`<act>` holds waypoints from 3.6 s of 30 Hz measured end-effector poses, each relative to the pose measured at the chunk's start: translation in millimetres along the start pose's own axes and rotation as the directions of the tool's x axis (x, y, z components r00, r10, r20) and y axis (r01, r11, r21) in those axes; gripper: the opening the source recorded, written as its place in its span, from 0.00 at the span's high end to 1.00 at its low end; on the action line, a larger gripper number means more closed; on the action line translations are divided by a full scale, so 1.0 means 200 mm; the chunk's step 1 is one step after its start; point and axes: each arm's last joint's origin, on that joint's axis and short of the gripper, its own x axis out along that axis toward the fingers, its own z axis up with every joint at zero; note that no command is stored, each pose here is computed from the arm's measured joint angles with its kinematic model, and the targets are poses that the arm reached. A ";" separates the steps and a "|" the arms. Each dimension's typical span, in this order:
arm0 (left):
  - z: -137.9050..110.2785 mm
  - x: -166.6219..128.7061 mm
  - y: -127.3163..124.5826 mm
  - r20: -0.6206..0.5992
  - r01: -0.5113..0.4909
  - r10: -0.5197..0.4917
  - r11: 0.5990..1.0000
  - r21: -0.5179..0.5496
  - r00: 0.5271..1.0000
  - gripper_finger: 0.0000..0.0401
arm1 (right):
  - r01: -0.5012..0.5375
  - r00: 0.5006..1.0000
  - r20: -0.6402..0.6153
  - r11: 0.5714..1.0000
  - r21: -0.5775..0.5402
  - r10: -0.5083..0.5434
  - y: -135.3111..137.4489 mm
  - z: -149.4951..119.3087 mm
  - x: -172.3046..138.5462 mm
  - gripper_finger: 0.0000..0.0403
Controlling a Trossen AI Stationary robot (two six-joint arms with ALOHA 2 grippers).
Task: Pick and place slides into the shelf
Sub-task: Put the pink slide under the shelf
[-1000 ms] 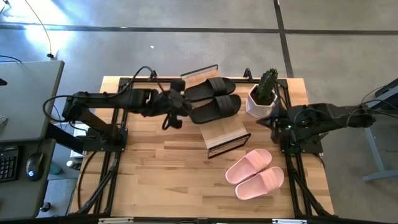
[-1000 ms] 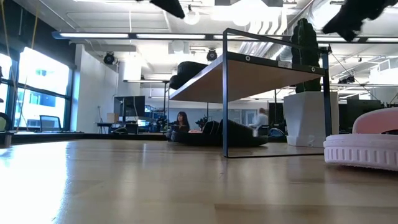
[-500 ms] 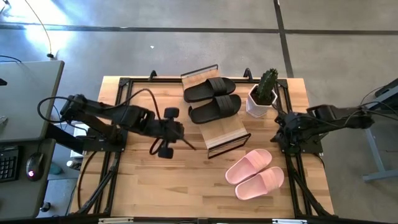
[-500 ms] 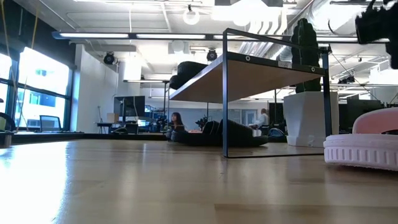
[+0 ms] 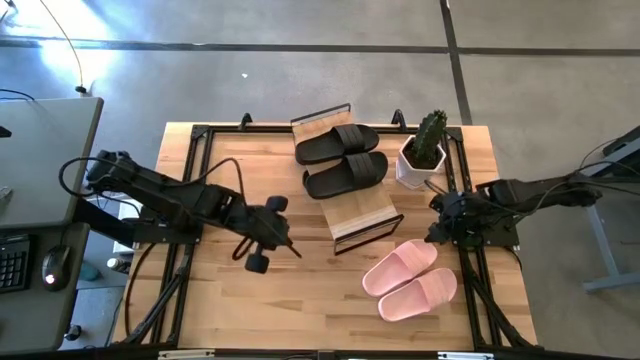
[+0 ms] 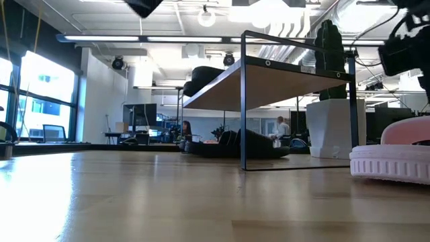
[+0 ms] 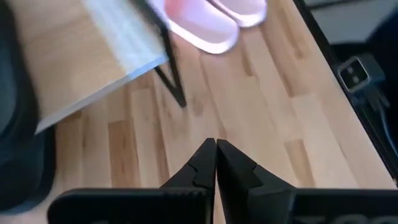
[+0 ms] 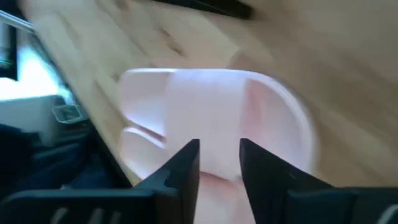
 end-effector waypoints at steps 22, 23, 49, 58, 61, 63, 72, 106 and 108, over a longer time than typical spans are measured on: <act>-0.18 0.07 -0.01 0.101 0.052 -0.048 0.998 -0.032 0.994 0.98 | -0.018 0.997 -0.067 0.974 0.226 0.034 -0.12 -0.09 0.25 0.60; -0.19 0.06 -0.01 0.097 0.048 -0.044 0.998 -0.033 0.994 0.98 | -0.016 0.997 -0.066 0.974 0.226 0.031 -0.12 -0.09 0.25 0.60; -0.19 0.05 0.00 0.106 0.018 -0.014 0.999 -0.037 0.994 0.98 | -0.056 0.998 -0.017 0.985 0.164 0.060 -0.09 -0.10 0.27 0.60; -0.19 0.05 0.00 0.105 0.019 -0.015 0.999 -0.038 0.994 0.97 | -0.032 0.998 -0.045 0.992 0.123 0.037 -0.06 -0.10 0.33 0.60; -0.19 0.05 0.00 0.104 0.018 -0.014 0.999 -0.038 0.994 0.98 | -0.044 0.998 -0.031 0.994 0.101 0.047 -0.05 -0.09 0.34 0.60; -0.19 0.05 0.00 0.104 0.018 -0.014 0.999 -0.038 0.994 0.98 | -0.047 0.998 -0.026 0.995 0.083 0.050 -0.05 -0.09 0.34 0.61; -0.19 0.05 0.00 0.104 0.018 -0.014 0.999 -0.038 0.994 0.98 | -0.044 0.999 -0.018 0.998 0.052 0.045 -0.05 -0.09 0.34 0.82; -0.19 0.05 0.01 0.097 -0.044 0.045 0.999 -0.016 0.994 0.98 | -0.317 0.927 0.123 0.914 -0.253 0.355 0.21 -0.05 0.06 1.00; -0.19 0.05 0.01 0.097 -0.044 0.045 0.999 -0.016 0.994 0.98 | -0.334 0.922 0.110 0.904 -0.265 0.372 0.23 -0.05 0.04 1.00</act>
